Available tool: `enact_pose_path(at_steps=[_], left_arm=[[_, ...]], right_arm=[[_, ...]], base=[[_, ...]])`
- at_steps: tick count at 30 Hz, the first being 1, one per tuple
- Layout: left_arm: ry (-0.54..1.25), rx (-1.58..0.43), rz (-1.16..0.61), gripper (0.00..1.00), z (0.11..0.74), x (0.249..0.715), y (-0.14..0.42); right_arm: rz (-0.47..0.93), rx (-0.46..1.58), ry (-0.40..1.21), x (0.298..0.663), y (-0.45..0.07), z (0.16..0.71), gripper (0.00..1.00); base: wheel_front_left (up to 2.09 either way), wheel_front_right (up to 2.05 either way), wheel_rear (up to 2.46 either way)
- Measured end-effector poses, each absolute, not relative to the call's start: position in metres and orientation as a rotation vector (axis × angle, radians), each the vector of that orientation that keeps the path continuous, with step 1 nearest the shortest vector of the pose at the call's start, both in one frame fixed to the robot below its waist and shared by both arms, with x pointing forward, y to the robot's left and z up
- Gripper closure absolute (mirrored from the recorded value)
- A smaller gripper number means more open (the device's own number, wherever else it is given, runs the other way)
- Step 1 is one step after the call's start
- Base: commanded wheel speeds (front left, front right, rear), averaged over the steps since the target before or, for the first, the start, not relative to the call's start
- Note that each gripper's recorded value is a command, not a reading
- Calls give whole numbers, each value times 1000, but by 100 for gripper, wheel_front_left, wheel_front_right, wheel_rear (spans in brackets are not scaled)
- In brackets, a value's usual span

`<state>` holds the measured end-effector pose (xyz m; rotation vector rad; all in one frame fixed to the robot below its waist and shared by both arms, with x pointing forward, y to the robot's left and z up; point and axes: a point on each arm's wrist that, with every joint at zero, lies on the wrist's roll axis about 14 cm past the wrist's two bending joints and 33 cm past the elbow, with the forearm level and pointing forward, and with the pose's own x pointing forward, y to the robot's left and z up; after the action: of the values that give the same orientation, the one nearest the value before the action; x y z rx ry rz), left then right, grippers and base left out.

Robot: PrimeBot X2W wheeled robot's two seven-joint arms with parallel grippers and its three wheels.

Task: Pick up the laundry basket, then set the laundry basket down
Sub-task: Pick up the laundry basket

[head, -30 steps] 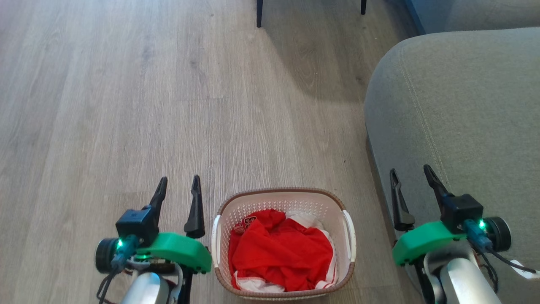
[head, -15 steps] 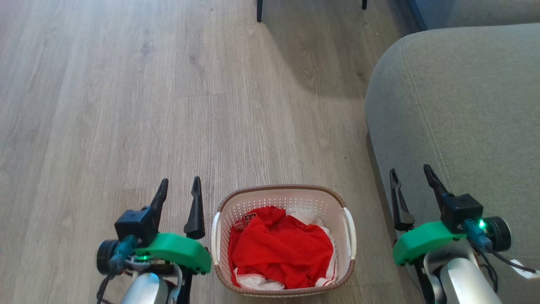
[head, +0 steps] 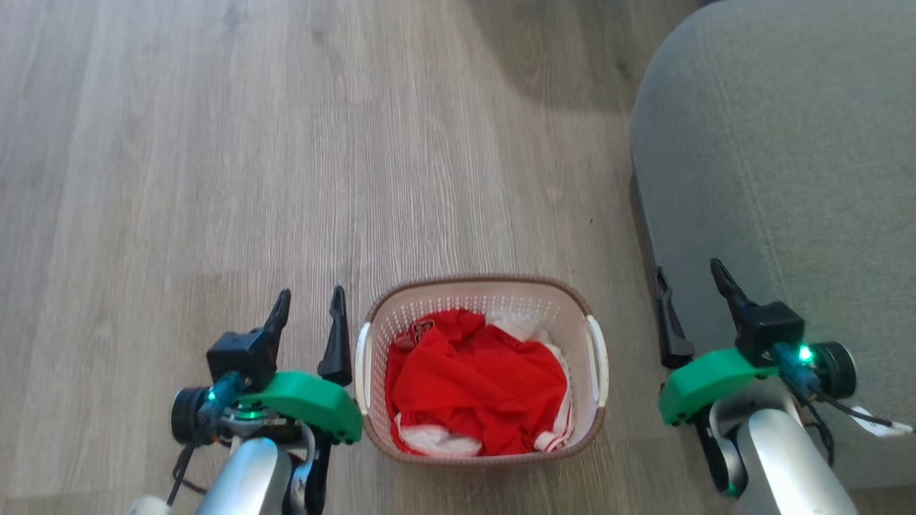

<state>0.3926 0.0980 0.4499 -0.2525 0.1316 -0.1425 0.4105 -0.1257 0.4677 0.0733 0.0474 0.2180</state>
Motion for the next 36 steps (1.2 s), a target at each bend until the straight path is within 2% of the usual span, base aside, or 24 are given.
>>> enact_pose_path(at_steps=[13, 19, 26, 36], left_arm=[[394, -197, -168, 0, 358, 426, 90], [509, -180, -199, 0, 317, 433, 84], [664, -150, -223, 0, 262, 432, 84], [815, -136, -258, 0, 211, 423, 81]], right_arm=[[240, 125, 345, 447, -111, 366, 0], [206, 117, 447, 463, -121, 325, 0], [227, 76, 616, 460, -120, 264, 0], [231, 149, 771, 453, -107, 211, 0]], base=[[0, 0, 0], [0, 0, 0], [0, 0, 0], [0, 0, 0]])
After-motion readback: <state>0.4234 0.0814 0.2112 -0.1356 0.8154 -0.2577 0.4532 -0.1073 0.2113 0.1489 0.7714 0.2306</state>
